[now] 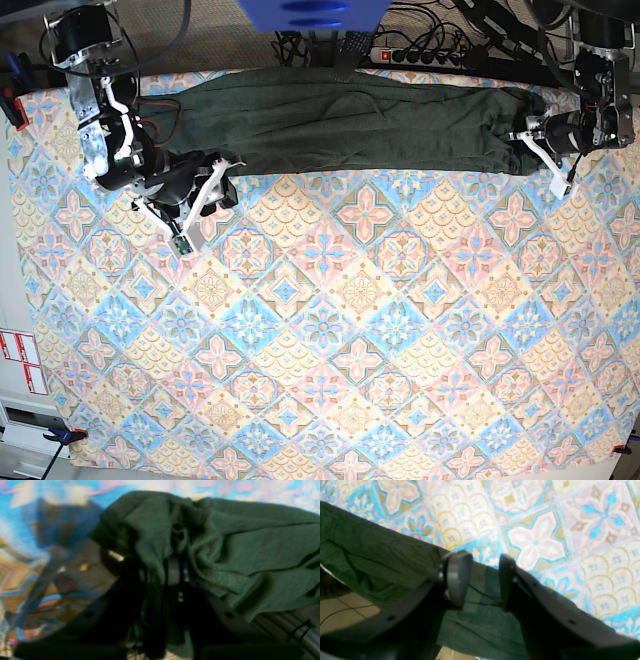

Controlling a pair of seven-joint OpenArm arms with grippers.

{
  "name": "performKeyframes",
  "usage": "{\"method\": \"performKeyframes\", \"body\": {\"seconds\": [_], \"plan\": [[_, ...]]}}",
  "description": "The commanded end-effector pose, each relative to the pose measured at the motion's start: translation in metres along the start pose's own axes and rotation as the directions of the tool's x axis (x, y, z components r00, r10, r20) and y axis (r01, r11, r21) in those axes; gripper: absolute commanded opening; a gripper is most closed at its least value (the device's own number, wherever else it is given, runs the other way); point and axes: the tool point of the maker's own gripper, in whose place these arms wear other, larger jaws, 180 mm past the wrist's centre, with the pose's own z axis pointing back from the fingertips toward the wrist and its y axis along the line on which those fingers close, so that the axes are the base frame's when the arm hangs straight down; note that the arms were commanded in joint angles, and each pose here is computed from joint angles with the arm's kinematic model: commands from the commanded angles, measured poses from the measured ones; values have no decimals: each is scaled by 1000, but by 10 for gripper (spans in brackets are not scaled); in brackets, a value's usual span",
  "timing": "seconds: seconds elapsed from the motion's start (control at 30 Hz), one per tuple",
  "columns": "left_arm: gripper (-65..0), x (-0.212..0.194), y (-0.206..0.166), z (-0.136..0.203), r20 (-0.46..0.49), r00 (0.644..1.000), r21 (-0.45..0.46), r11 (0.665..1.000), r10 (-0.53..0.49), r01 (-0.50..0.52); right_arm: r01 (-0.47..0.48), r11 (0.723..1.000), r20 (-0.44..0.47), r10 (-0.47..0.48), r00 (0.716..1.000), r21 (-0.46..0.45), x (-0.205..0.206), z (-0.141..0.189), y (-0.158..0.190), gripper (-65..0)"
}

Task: Fold the T-shirt properly
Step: 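Fold the strip end with the left gripper toward the right gripper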

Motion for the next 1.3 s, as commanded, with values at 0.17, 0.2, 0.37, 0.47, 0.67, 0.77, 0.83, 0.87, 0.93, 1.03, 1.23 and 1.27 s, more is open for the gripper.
{"method": "performKeyframes", "body": {"seconds": [0.17, 0.2, 0.37, 0.47, 0.67, 0.77, 0.83, 0.87, 0.93, 1.03, 1.23, 1.27], "plan": [[-650, 23, 15, 14, 112, 993, 17, 999, 33, -35, -12, 1000, 41, 12, 999, -3, 13, 5, -2, -433], [-650, 27, 19, 18, 136, 990, 24, 999, 40, -44, -12, 1000, 41, 12, 999, -3, 13, 5, -2, -433], [-650, 52, 49, 41, 226, 974, 120, 991, 31, -59, -11, 1000, 40, 11, 999, -2, 12, 5, -2, -433], [-650, 72, 68, 57, 292, 956, 190, 979, 11, -69, -11, 1000, 40, 11, 999, -2, 12, 5, -2, -433], [-650, 100, 79, 72, 315, 947, 273, 962, -63, -27, -11, 1000, 37, 11, 999, -3, 11, 5, -2, -433], [-650, 109, 84, 81, 322, 943, 296, 955, -84, -16, -13, 1000, 37, 13, 999, -4, 11, 5, -2, -433], [-650, 117, 91, 93, 335, 937, 320, 947, -99, -14, -13, 1000, 37, 13, 999, -4, 11, 5, -2, -433], [-650, 120, 96, 101, 350, 932, 330, 944, -96, -27, -13, 1000, 37, 14, 999, -5, 11, 5, -2, -433], [-650, 122, 105, 112, 376, 924, 340, 938, -76, -61, -13, 1000, 37, 14, 999, -5, 11, 5, -2, -433], [-650, 119, 108, 115, 379, 922, 343, 937, -71, -69, -13, 1000, 37, 14, 999, -5, 11, 5, -2, -433], [-650, 99, 73, 105, 365, 922, 322, 947, -129, 5, -14, 1000, 37, 14, 999, -7, 11, 6, -3, -433], [-650, 97, 63, 104, 370, 917, 317, 948, -147, 24, -14, 1000, 37, 14, 999, -7, 11, 6, -3, -433]]}}
